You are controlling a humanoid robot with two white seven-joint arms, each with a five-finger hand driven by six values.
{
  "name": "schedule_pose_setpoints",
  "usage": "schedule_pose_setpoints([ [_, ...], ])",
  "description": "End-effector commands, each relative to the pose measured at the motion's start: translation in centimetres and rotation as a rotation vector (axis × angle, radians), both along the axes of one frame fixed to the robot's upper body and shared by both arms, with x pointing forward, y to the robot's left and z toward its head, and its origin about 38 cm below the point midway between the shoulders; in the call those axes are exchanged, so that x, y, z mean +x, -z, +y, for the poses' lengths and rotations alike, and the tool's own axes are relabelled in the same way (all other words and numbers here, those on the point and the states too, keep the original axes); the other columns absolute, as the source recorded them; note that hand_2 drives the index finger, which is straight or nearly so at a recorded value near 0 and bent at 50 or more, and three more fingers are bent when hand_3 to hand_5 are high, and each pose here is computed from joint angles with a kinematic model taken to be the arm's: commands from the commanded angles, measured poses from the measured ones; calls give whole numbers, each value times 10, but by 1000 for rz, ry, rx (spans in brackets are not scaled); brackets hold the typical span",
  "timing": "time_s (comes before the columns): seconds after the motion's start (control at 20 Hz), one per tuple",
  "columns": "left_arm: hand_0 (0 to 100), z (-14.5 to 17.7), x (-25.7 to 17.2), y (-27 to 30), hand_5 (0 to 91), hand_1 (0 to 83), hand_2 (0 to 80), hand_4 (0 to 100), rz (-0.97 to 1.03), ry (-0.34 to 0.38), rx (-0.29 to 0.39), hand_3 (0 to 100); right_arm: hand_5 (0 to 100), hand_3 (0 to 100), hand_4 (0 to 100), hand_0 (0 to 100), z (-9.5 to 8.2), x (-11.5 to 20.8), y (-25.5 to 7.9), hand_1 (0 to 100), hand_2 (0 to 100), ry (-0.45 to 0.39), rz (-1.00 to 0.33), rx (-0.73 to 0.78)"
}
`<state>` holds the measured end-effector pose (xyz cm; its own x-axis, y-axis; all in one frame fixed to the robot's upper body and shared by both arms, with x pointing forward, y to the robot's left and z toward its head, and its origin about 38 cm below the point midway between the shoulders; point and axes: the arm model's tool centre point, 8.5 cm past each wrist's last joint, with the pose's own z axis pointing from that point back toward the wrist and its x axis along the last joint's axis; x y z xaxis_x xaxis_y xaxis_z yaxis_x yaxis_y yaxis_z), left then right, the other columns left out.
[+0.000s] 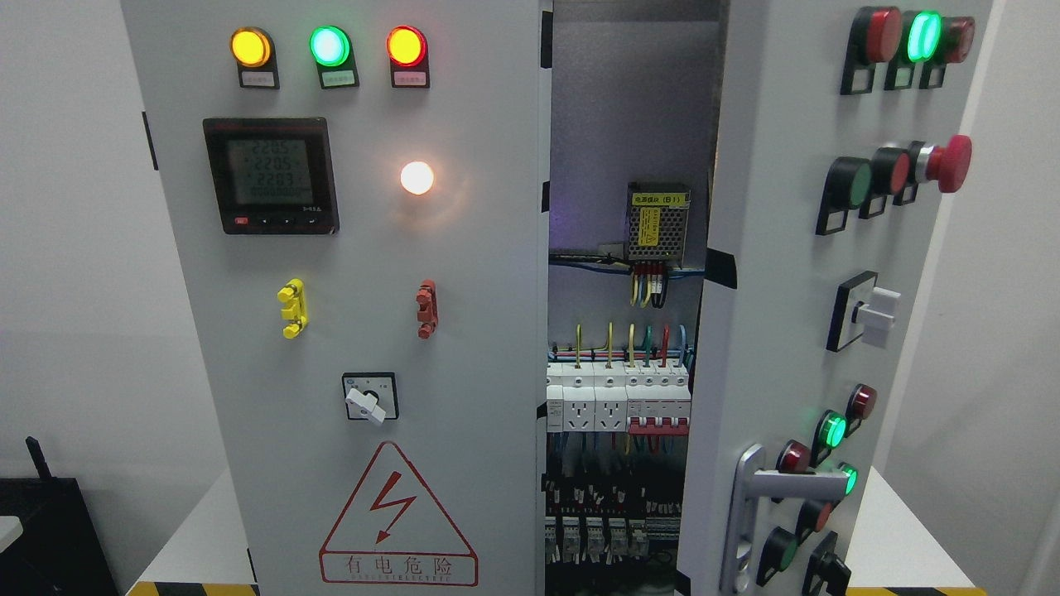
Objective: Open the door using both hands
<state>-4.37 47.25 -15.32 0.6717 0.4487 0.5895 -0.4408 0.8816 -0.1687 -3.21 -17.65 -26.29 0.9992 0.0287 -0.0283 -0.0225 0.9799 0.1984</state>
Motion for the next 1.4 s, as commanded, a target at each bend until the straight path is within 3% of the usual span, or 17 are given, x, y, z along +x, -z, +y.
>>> schedule_pose_setpoints([
  [0.0,120,119,256,-317,0,389,0,0,-730,391,197,0,0,0,0,120,0,0,0,389,0,0,1,-1],
  [0.15,120,118,309,-397,0,389,0,0,-841,503,162,0,0,0,0,120,0,0,0,389,0,0,1,-1],
  [0.25,120,106,330,-436,0,389,0,0,-907,629,120,0,0,0,0,120,0,0,0,389,0,0,1,-1],
  [0.4,120,84,349,-471,0,389,0,0,-965,786,57,0,0,0,0,120,0,0,0,389,0,0,1,-1],
  [0.55,120,63,370,-512,0,389,0,0,-1013,917,38,0,0,0,0,120,0,0,0,389,0,0,1,-1],
  [0.9,120,33,381,-579,0,389,0,0,-1145,1059,68,0,0,0,0,120,0,0,0,389,0,0,1,-1],
  [1.0,120,13,379,-585,0,389,0,0,-1165,1116,39,0,0,0,0,120,0,0,0,389,0,0,1,-1],
  [1.35,120,-26,385,-565,0,389,0,0,-1116,1214,-81,0,0,0,0,120,0,0,0,389,0,0,1,-1],
])
